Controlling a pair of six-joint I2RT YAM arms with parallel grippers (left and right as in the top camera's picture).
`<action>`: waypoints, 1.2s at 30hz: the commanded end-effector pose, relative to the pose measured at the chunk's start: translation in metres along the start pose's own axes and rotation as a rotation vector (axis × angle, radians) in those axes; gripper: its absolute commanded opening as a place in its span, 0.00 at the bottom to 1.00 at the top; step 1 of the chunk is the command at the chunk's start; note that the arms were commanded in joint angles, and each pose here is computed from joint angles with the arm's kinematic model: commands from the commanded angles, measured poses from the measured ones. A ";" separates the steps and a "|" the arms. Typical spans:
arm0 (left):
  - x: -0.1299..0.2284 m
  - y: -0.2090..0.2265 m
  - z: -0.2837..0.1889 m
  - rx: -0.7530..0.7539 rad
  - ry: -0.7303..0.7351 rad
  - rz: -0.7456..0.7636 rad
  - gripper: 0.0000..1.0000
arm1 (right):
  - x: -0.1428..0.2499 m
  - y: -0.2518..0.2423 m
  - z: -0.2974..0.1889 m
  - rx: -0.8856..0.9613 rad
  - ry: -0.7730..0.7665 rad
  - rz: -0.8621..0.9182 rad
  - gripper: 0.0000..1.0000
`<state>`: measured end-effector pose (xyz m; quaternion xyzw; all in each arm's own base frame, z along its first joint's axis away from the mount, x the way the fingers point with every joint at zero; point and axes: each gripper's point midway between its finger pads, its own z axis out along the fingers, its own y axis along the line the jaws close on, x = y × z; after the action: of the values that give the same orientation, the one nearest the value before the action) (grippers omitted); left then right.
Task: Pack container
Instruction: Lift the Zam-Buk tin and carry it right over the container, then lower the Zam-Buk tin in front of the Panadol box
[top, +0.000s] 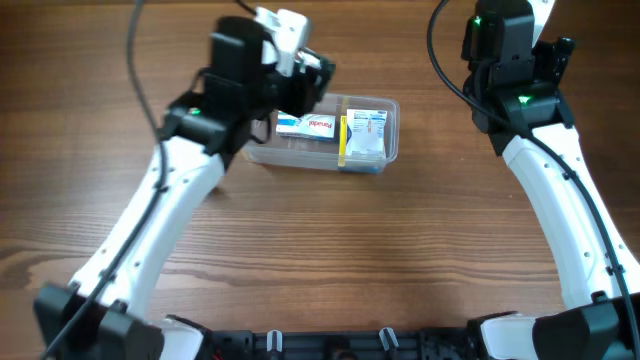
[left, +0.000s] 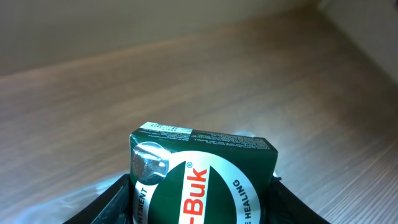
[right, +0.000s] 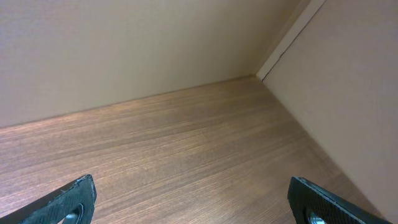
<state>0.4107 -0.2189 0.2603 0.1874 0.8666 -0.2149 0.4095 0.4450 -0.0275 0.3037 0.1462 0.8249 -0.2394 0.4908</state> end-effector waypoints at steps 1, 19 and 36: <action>0.016 0.006 0.027 -0.098 0.051 -0.062 0.52 | 0.001 0.000 0.003 0.019 0.002 0.014 1.00; 0.102 0.026 0.074 -0.193 0.331 -0.277 0.52 | 0.001 0.000 0.003 0.019 0.002 0.013 1.00; 0.148 0.037 0.090 -0.244 0.480 -0.292 0.52 | 0.001 0.000 0.003 0.019 0.002 0.014 1.00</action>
<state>0.3946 -0.2149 0.0847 0.0659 0.9742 -0.1253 0.1759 0.4450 -0.0275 0.3036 0.1463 0.8250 -0.2393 0.4907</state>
